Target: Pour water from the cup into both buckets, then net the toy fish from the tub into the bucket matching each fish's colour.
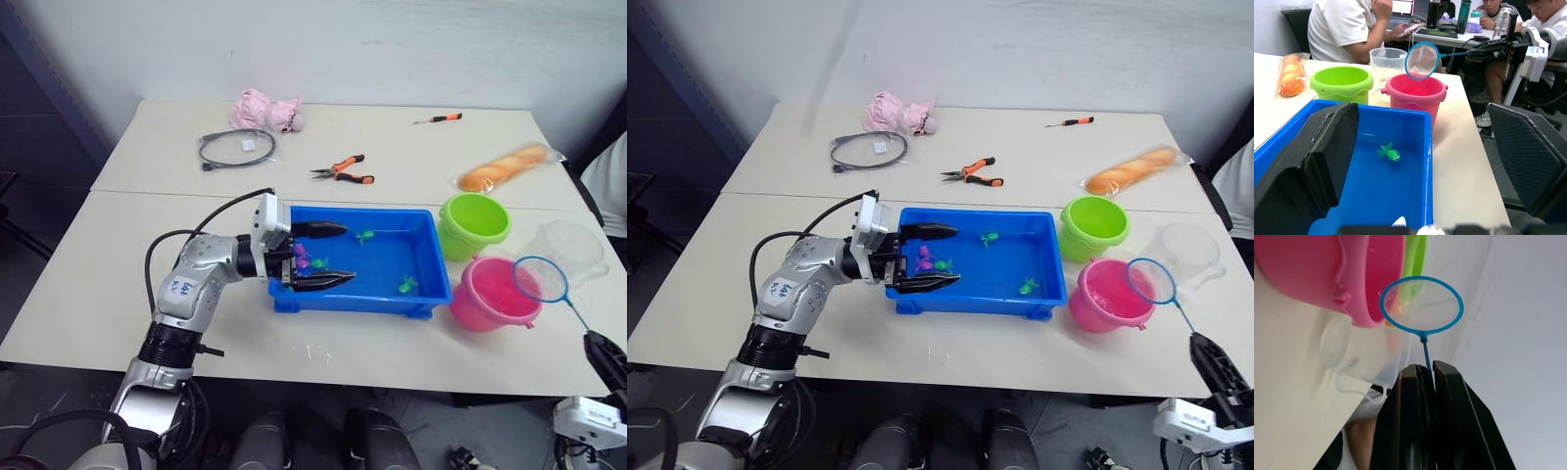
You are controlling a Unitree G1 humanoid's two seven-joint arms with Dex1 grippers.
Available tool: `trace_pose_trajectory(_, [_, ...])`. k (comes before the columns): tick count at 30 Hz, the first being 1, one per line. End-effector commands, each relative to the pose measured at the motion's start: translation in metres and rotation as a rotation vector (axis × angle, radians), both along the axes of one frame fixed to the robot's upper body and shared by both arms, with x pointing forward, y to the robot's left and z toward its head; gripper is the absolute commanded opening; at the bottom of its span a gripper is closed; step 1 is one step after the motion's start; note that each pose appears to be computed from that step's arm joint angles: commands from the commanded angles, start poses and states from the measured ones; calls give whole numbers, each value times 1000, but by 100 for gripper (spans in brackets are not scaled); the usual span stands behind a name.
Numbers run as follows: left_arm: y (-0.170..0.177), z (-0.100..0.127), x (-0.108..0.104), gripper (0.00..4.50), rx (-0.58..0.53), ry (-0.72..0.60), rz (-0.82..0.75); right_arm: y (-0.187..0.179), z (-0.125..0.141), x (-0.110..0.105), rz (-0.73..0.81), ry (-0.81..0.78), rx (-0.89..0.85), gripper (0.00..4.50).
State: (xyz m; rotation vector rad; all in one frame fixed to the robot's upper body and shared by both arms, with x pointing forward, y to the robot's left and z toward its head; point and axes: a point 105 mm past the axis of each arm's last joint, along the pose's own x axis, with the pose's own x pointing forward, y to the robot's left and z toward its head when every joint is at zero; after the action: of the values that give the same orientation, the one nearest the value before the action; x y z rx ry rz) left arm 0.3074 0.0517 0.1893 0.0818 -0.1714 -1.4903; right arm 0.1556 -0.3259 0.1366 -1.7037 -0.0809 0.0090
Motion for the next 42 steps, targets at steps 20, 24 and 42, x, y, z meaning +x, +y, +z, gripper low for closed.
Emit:
trace_pose_trajectory(20, [137, -2, 7, 448, 127, -64, 449, 180, 38, 113, 490, 714, 1065, 0])
trace_pose_trajectory(24, [141, -3, 3, 448, 144, -57, 462, 197, 33, 123, 521, 803, 964, 0])
trace_pose_trajectory(42, [129, -12, -7, 448, 196, -32, 422, 234, 19, 160, 616, 647, 625, 0])
